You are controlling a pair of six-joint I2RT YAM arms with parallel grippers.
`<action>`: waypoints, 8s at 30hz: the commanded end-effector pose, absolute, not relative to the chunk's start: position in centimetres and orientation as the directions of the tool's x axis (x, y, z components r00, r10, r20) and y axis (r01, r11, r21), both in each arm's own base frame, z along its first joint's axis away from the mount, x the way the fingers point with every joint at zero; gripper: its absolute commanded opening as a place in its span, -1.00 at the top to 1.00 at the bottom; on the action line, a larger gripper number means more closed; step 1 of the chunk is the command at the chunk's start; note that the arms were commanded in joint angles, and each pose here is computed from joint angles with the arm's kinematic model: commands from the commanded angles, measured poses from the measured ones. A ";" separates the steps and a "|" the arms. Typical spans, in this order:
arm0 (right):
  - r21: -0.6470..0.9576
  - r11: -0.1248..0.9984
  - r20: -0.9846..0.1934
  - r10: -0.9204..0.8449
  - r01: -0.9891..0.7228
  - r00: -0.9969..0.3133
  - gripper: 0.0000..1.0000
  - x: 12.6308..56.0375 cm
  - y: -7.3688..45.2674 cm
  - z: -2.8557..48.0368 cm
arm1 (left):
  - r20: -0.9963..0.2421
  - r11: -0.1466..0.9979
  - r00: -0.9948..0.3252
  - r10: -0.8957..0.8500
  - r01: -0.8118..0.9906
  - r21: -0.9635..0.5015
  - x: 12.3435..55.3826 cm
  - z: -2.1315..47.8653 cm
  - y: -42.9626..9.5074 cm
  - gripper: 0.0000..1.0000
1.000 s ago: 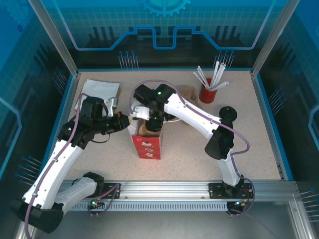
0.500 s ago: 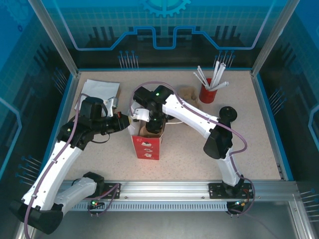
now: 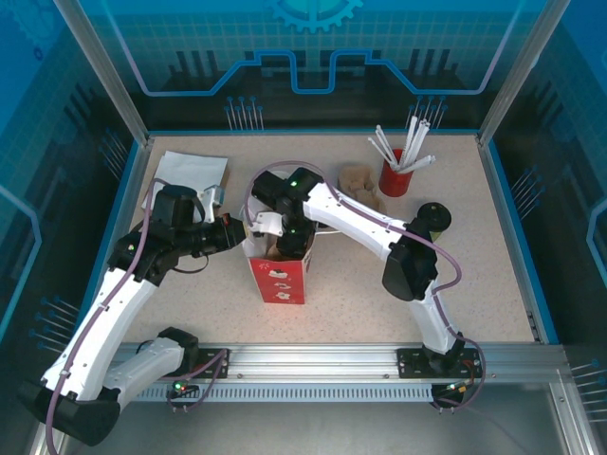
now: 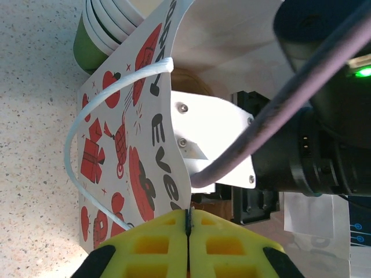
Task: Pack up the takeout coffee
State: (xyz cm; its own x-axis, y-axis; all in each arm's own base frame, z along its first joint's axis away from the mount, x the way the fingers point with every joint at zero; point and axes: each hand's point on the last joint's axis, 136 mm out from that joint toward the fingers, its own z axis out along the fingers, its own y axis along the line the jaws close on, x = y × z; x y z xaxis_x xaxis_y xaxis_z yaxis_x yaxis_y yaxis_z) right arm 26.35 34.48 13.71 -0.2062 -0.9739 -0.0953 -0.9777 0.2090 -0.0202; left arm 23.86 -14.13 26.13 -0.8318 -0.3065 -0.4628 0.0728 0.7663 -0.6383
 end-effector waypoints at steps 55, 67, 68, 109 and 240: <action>0.020 0.221 -0.185 -0.958 -0.975 -0.220 -0.47 27.2 35.1 14.5 | -0.476 0.773 -0.834 -0.278 0.100 -0.626 22.8 26.8 -14.8 0.89; 0.014 0.348 -0.473 -0.824 -0.937 -0.313 -0.58 28.9 34.7 26.1 | -0.456 0.763 -0.847 -0.275 0.096 -0.639 22.5 26.0 -15.6 0.86; 0.019 0.367 -0.505 -0.799 -0.930 -0.326 -0.58 29.1 34.5 27.4 | -0.455 0.763 -0.847 -0.275 0.096 -0.640 22.6 26.0 -15.7 0.85; 0.195 0.889 -0.796 -0.103 -0.415 -0.596 -1.00 27.7 14.4 32.4 | -0.642 0.928 -0.765 0.047 0.272 -0.256 25.5 34.0 -12.8 -0.51; 0.021 0.997 -0.218 0.081 0.078 -0.973 -1.00 35.4 -3.3 11.7 | -0.655 0.945 -0.734 -0.179 0.056 -0.322 24.4 29.6 -10.2 -0.97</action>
State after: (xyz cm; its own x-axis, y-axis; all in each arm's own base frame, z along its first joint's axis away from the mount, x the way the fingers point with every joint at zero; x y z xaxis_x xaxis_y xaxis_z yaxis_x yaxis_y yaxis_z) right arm 34.56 -2.98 11.42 -0.9750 0.0792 -0.2077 0.0805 0.9968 0.0022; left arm 24.29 -10.07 29.25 -0.7378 -0.1821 -0.6500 0.0435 0.9481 -0.3150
